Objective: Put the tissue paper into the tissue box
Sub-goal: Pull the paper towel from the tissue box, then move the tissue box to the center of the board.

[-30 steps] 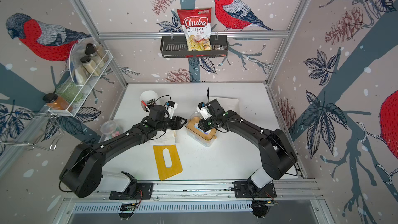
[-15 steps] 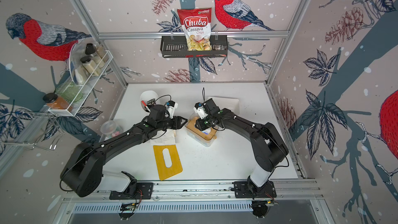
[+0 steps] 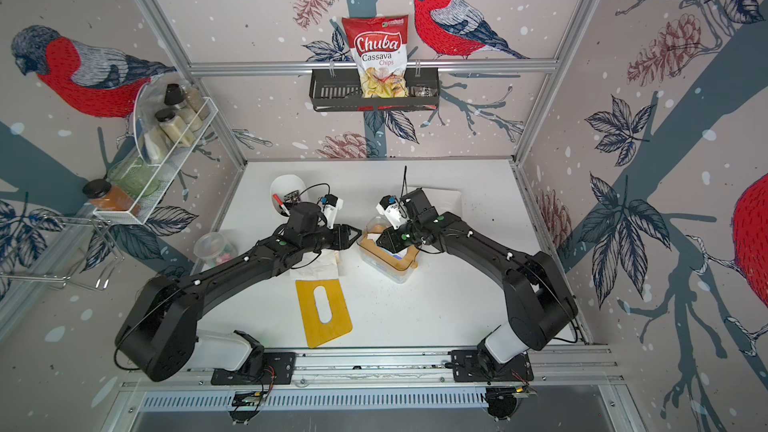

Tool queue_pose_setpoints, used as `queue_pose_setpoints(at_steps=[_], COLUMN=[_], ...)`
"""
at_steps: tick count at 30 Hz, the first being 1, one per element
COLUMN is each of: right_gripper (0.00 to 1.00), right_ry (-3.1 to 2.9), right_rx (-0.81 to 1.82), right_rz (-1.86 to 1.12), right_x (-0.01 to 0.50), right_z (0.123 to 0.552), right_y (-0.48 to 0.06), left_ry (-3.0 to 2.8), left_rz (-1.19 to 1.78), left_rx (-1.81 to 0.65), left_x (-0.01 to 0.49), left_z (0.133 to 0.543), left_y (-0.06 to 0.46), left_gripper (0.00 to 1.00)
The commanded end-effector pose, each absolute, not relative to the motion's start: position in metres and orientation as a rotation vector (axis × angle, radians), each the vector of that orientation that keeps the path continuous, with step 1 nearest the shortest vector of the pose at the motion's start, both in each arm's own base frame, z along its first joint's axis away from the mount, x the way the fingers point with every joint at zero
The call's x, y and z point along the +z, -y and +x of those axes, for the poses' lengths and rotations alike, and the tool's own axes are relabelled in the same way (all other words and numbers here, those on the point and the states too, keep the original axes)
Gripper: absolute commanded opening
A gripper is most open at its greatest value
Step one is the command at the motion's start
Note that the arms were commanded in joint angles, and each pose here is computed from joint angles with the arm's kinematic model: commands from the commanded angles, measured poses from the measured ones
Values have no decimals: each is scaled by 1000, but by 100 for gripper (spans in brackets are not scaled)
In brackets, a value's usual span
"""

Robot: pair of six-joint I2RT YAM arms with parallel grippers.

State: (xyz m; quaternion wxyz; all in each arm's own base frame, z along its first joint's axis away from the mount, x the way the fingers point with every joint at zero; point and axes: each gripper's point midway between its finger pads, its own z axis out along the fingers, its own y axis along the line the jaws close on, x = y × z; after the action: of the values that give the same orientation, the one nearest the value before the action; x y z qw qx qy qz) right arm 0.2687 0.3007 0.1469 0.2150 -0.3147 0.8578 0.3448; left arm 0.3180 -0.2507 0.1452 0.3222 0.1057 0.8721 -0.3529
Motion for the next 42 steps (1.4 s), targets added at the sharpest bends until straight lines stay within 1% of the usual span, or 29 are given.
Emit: queue_pose_setpoints(at_steps=[1, 4, 8, 11, 14, 15, 17, 22, 23, 25, 26, 28, 30, 35, 40, 42], right_gripper=[28, 34, 41, 44, 45, 44, 40, 23, 21, 21, 22, 29, 41, 55, 56, 56], right_ry=[-2351, -2378, -2397, -2415, -2432, -2439, -2444, -2417, -2414, -2412, -2412, -2406, -2392, -2345, -2324, -2329], right_rx=[945, 781, 648, 611, 567, 549, 532, 564, 580, 616, 638, 671, 705, 761, 776, 779], right_rz=[-819, -760, -791, -840, -881, -892, -909, -898, -892, -878, -869, -837, -794, -673, -607, -595], right_x=[158, 156, 146, 135, 124, 121, 120, 133, 136, 139, 141, 145, 152, 172, 179, 177], right_z=[277, 292, 298, 296, 296, 296, 294, 288, 286, 280, 277, 275, 273, 275, 279, 280], right_y=[-289, -272, -273, -281, -288, -289, -292, -290, -289, -286, -283, -276, -269, -247, -235, -233], left_ry=[-2287, -2283, -2279, -2283, -2285, -2288, -2287, -2285, -2284, -2285, -2282, -2279, -2279, -2301, -2351, -2366], left_rz=[285, 284, 285, 284, 282, 280, 283, 283, 284, 288, 293, 308, 326, 367, 437, 484], left_rx=[-911, -914, -915, -914, -907, -903, -904, -908, -911, -918, -921, -925, -926, -861, -716, -685], left_x=[144, 145, 147, 147, 146, 145, 146, 145, 145, 145, 146, 147, 147, 140, 124, 118], left_z=[318, 319, 319, 318, 317, 317, 316, 316, 316, 316, 316, 316, 316, 326, 343, 349], left_y=[251, 251, 252, 251, 250, 249, 249, 250, 250, 252, 253, 256, 260, 266, 271, 278], left_gripper=[53, 53, 53, 53, 53, 53, 53, 53, 53, 53, 53, 54, 54, 54, 53, 50])
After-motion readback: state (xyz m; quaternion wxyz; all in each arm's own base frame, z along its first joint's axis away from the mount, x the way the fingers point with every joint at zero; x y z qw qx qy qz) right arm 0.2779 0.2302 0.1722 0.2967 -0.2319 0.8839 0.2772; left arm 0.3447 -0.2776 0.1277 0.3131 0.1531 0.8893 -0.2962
